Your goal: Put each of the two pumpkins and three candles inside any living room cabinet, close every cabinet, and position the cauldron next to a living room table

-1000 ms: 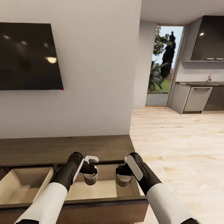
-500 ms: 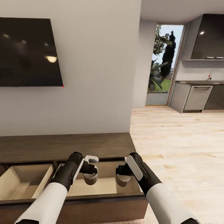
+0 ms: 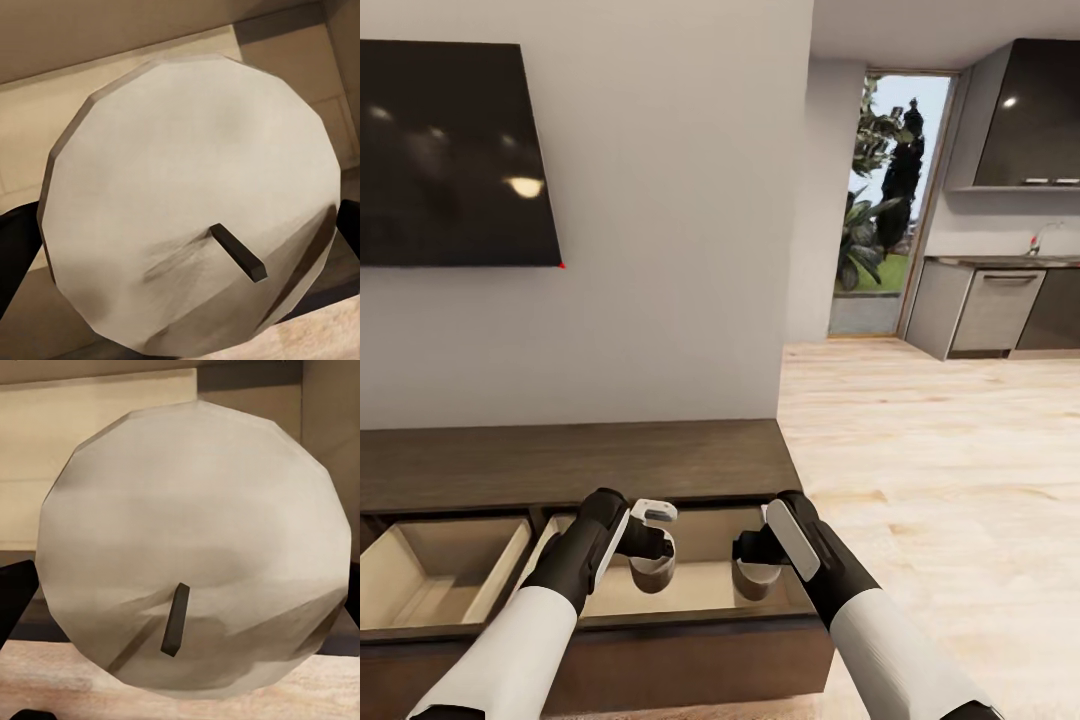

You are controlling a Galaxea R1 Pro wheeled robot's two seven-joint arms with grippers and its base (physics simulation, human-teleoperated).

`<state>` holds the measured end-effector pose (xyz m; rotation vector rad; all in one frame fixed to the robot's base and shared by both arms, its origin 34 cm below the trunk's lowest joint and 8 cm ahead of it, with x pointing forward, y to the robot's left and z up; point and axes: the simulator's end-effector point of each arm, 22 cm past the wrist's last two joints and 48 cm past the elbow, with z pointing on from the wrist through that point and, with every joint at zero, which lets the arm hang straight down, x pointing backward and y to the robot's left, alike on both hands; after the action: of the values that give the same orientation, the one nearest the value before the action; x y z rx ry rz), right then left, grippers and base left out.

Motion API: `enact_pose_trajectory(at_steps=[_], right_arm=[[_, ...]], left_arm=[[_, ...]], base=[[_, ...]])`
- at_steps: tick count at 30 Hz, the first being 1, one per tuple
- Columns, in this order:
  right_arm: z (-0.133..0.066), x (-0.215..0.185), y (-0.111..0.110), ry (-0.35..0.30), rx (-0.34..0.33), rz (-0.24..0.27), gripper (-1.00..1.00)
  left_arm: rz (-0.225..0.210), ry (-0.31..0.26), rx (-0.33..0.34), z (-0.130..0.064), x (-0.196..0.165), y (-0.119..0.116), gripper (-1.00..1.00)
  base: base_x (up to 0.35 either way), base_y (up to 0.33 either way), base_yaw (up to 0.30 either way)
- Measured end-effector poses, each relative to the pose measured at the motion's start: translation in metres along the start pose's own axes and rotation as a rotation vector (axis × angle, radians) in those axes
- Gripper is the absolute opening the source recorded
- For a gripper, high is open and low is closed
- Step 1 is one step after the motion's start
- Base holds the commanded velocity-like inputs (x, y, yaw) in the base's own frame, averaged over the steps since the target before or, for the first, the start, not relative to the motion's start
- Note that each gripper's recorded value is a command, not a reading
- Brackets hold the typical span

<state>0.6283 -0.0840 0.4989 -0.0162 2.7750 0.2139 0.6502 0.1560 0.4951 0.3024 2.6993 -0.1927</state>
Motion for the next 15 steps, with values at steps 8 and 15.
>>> enact_pose_trajectory(at_steps=[8,15], right_arm=[[0.0018,0.0011,-0.0003,-0.001,0.0,0.0,-1.0],[0.0014,0.0011,-0.0001,-0.001,0.0,0.0,-1.0]], left_arm=[[0.0,-0.003,0.0,0.0013,0.0006,0.0,-1.0],[0.001,-0.003,-0.001,0.0011,0.0007,0.0001,-1.0]], base=[[0.003,0.0,0.0],[0.184,-0.091,0.0]])
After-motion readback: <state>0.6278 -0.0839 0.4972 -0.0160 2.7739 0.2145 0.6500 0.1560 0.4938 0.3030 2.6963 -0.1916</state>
